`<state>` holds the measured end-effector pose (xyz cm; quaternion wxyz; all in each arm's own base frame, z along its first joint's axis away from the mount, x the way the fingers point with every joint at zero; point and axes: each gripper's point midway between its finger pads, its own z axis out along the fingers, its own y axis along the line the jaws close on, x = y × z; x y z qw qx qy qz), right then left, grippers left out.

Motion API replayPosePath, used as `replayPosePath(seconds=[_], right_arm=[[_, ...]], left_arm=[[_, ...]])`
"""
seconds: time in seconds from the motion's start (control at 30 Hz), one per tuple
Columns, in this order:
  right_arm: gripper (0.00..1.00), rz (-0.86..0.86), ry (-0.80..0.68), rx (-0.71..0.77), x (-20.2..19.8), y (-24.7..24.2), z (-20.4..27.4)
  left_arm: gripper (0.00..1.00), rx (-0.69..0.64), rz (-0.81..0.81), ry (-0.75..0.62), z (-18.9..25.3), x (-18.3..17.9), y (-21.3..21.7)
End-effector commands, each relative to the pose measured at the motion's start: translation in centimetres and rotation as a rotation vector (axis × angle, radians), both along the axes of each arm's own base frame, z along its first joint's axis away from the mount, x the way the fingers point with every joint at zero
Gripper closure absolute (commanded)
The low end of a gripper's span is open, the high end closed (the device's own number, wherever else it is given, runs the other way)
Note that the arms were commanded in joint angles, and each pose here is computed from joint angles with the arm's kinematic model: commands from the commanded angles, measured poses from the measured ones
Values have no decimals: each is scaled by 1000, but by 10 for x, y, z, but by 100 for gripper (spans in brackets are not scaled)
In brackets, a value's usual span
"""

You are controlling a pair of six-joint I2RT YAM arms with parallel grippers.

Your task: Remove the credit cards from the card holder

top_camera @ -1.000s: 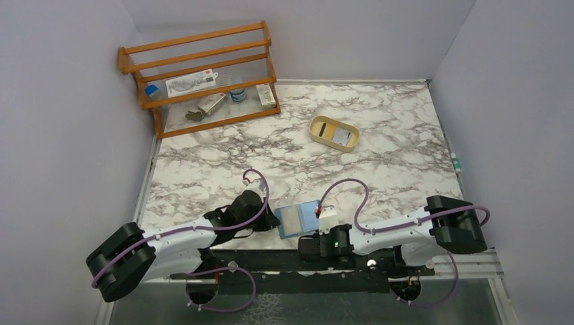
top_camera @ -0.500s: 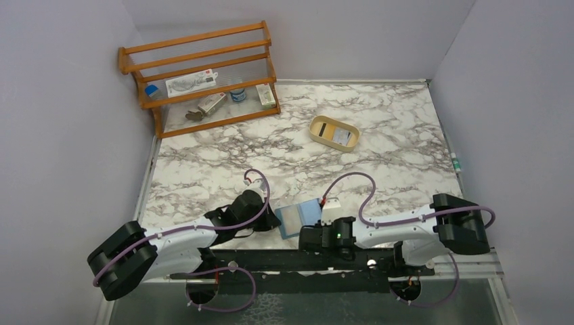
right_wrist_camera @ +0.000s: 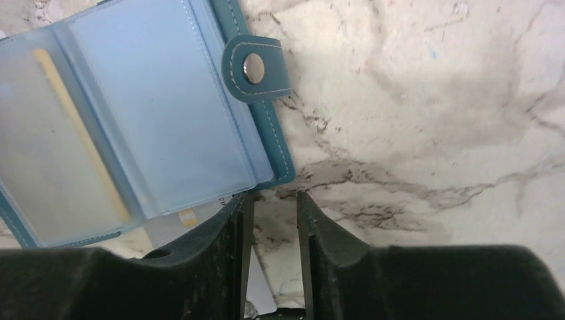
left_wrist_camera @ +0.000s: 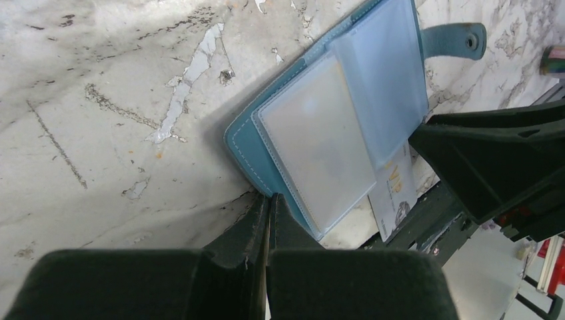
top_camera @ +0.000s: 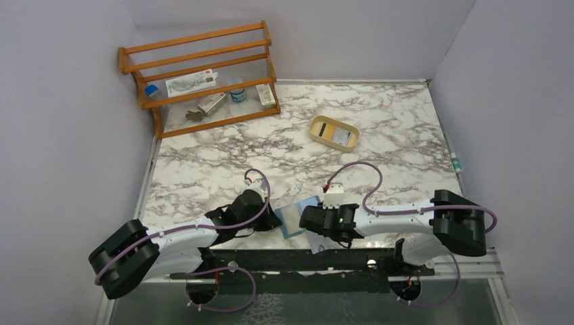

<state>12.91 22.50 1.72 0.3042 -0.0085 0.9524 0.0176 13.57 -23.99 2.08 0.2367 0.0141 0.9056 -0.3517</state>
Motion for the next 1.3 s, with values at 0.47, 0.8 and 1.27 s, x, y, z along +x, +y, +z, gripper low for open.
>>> replayPosePath(seconds=[0.47, 0.8, 1.27], right_arm=[[30, 187, -48, 3, -6, 13, 39], [58, 312, 68, 33, -56, 6, 13], [95, 376, 126, -12, -86, 14, -6]], left_arm=[[100, 75, 40, 30, -13, -2, 14], [100, 89, 77, 40, -11, 3, 14], [100, 99, 113, 41, -13, 8, 16]])
